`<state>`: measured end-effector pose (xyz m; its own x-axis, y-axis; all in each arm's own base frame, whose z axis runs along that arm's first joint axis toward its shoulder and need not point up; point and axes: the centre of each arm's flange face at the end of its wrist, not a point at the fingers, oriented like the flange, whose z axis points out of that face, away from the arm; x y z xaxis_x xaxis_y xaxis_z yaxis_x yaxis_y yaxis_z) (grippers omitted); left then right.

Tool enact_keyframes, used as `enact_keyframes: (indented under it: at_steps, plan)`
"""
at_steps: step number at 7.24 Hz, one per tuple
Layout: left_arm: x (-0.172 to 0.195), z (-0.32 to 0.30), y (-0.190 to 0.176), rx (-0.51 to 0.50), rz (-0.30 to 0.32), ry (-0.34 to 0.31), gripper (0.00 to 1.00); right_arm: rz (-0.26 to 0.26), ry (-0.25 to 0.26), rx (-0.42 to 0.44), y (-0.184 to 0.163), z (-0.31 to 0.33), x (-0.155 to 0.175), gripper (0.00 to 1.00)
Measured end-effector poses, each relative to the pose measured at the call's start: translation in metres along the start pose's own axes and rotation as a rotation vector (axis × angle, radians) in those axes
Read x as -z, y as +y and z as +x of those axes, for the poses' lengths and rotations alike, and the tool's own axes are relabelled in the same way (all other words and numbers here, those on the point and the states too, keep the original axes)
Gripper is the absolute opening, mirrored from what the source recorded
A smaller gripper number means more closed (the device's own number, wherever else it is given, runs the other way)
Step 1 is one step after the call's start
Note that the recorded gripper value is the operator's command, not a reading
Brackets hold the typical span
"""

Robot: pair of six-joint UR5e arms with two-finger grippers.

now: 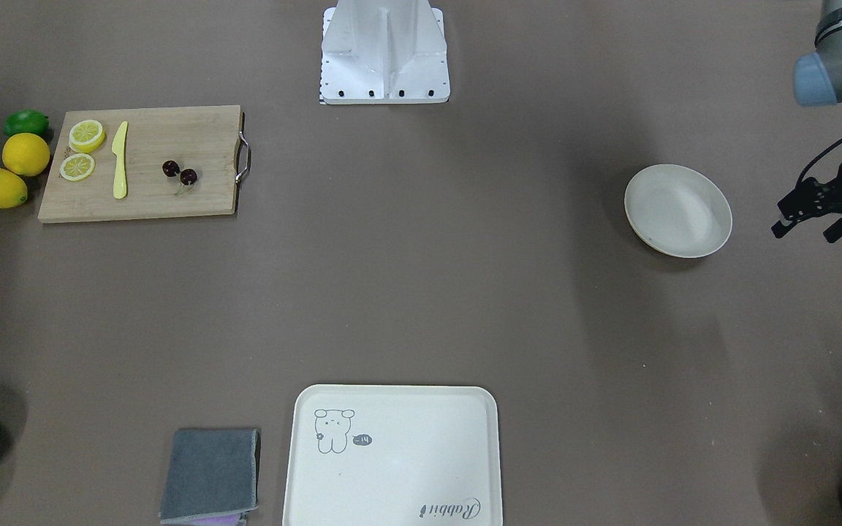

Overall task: Place red cherry on plate
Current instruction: 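Reach the left gripper to the white bowl and grasp its rim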

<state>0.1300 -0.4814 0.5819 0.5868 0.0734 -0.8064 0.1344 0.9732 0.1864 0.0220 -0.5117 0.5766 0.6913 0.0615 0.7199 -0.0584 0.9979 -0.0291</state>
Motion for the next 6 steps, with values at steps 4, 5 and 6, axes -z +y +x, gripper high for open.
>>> enact_keyframes:
  at_steps: [4,5,6]
  plan:
    - [-0.063,-0.005,0.078,-0.026,-0.039,0.080,0.86,0.004,-0.002,0.003,0.000,-0.003,0.002,1.00]
    - [-0.069,0.000,0.084,-0.040,-0.054,0.085,0.65,0.006,-0.002,0.004,0.000,-0.003,0.003,1.00]
    - [-0.073,0.002,0.087,-0.049,-0.064,0.087,0.37,0.008,-0.001,0.005,-0.002,-0.005,0.004,1.00]
